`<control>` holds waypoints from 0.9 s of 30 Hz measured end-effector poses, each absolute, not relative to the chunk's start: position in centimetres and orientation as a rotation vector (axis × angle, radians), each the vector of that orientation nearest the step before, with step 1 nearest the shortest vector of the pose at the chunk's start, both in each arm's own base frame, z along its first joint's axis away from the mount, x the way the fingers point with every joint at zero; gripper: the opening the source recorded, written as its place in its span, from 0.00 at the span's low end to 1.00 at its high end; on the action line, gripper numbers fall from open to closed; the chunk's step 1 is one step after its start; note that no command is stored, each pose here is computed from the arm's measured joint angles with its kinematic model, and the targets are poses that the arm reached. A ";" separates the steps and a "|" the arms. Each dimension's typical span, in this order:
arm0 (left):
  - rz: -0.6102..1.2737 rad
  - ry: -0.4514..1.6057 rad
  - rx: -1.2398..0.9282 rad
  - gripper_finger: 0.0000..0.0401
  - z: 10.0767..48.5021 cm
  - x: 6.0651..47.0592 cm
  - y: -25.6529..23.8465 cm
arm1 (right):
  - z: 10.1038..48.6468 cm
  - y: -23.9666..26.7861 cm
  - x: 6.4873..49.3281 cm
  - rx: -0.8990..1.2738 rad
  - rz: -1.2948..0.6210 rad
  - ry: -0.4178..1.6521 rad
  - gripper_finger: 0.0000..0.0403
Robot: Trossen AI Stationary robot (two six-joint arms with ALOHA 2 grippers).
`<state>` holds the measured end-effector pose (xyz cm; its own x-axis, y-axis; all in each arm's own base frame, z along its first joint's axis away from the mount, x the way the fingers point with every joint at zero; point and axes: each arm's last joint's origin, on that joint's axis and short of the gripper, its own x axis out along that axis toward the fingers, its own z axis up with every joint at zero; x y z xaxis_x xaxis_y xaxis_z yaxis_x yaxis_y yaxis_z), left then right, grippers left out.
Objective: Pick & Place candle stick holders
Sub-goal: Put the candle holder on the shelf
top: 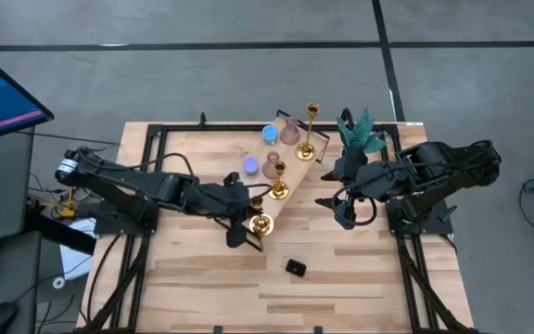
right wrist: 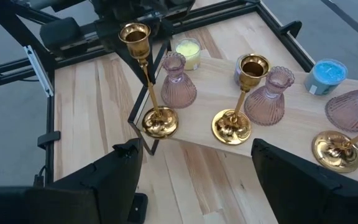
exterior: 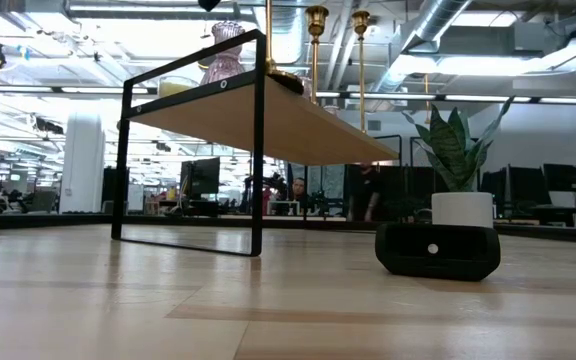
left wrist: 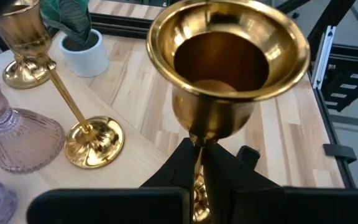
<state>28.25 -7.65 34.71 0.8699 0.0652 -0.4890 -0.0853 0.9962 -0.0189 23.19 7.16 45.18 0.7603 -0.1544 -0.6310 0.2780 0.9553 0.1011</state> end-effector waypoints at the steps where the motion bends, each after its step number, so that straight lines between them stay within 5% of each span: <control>1: 0.080 0.511 -0.043 0.03 34.7 28.2 -7.7 | 45.2 7.2 23.2 0.194 -0.237 0.667 0.72; 27: 0.105 0.528 -0.085 0.06 35.0 27.3 -7.5 | 45.2 7.3 23.1 0.183 -0.229 0.672 0.72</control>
